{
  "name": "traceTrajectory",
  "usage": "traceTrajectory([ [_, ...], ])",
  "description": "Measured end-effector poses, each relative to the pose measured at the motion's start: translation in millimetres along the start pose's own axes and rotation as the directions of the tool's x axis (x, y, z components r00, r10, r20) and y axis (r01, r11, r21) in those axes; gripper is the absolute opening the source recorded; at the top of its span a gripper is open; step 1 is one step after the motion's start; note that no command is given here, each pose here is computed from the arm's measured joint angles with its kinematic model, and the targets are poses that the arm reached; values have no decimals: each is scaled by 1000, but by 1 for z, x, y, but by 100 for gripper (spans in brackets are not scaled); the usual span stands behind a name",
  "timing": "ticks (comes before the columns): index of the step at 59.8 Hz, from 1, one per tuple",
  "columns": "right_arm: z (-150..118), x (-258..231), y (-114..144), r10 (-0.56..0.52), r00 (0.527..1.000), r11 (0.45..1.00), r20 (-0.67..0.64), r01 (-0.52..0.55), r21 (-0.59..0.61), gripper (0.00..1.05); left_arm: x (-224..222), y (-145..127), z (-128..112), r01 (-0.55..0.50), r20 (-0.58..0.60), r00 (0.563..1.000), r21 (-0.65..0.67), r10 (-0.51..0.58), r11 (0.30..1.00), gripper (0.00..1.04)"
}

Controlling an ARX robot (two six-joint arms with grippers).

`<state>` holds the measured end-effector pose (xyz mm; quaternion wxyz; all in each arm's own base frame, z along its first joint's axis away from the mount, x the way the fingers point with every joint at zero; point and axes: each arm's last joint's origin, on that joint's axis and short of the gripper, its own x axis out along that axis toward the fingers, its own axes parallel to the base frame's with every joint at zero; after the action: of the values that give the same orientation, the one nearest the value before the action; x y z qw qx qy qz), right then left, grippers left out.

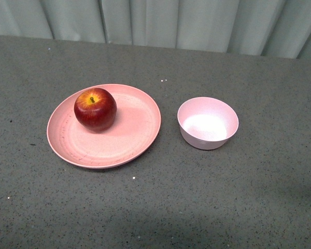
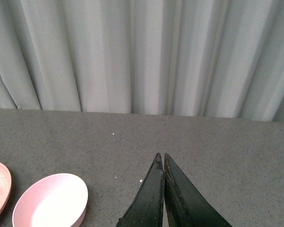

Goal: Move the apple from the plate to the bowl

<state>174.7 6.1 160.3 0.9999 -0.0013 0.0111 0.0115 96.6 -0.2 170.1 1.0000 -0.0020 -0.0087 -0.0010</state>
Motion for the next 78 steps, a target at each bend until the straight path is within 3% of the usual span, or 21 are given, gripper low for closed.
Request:
traceTrajectory([
  [78, 7, -62, -4, -22, 999, 1000, 31, 22, 1, 1, 0, 0, 0, 0, 0, 1000, 0, 0, 1000, 98],
])
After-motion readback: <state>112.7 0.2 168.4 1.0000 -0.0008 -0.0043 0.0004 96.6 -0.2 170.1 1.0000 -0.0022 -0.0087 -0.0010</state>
